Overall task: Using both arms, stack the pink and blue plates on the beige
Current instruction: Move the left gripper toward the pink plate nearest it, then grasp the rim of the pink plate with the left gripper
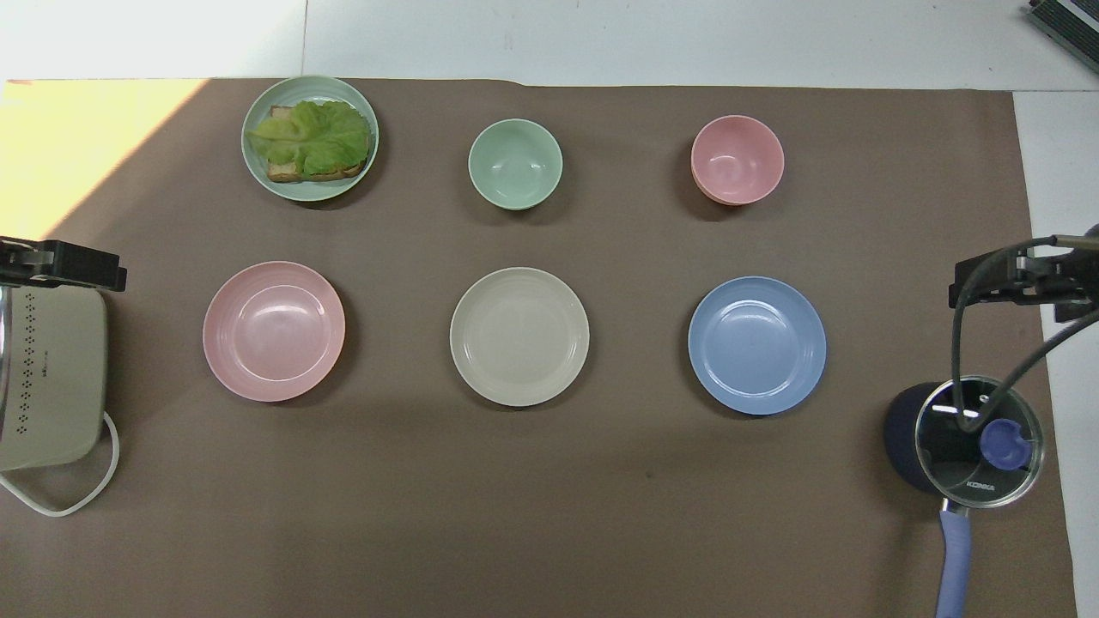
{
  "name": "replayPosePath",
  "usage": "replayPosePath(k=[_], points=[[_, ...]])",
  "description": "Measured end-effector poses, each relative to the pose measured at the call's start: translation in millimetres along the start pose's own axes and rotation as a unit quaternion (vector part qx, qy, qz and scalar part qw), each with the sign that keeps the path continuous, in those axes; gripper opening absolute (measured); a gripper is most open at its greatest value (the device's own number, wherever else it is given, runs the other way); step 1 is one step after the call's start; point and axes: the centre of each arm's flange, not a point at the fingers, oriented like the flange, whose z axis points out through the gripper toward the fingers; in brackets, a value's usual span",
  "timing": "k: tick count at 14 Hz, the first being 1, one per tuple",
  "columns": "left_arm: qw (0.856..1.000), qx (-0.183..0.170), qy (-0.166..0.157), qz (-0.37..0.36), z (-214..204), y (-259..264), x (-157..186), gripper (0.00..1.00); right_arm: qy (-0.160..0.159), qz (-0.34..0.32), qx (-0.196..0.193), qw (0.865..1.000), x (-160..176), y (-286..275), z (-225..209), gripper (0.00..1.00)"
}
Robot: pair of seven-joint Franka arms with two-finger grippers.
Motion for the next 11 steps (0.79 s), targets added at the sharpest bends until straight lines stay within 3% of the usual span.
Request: replayPosePath(k=[5, 9, 11], points=[[0.999, -0.003, -0.028, -0.020, 92.8, -24.1, 5.5, 1.00, 0.000, 0.000, 0.000, 1.000, 0.0, 0.1, 0.0, 1.00], [0.997, -0.013, -0.070, -0.039, 180.7, -50.4, 6.1, 1.00, 0.000, 0.000, 0.000, 1.000, 0.0, 0.1, 0.0, 1.00], [0.996, -0.017, -0.073, -0.044, 217.0, -57.3, 9.2, 1.00, 0.000, 0.000, 0.000, 1.000, 0.0, 0.1, 0.0, 1.00]])
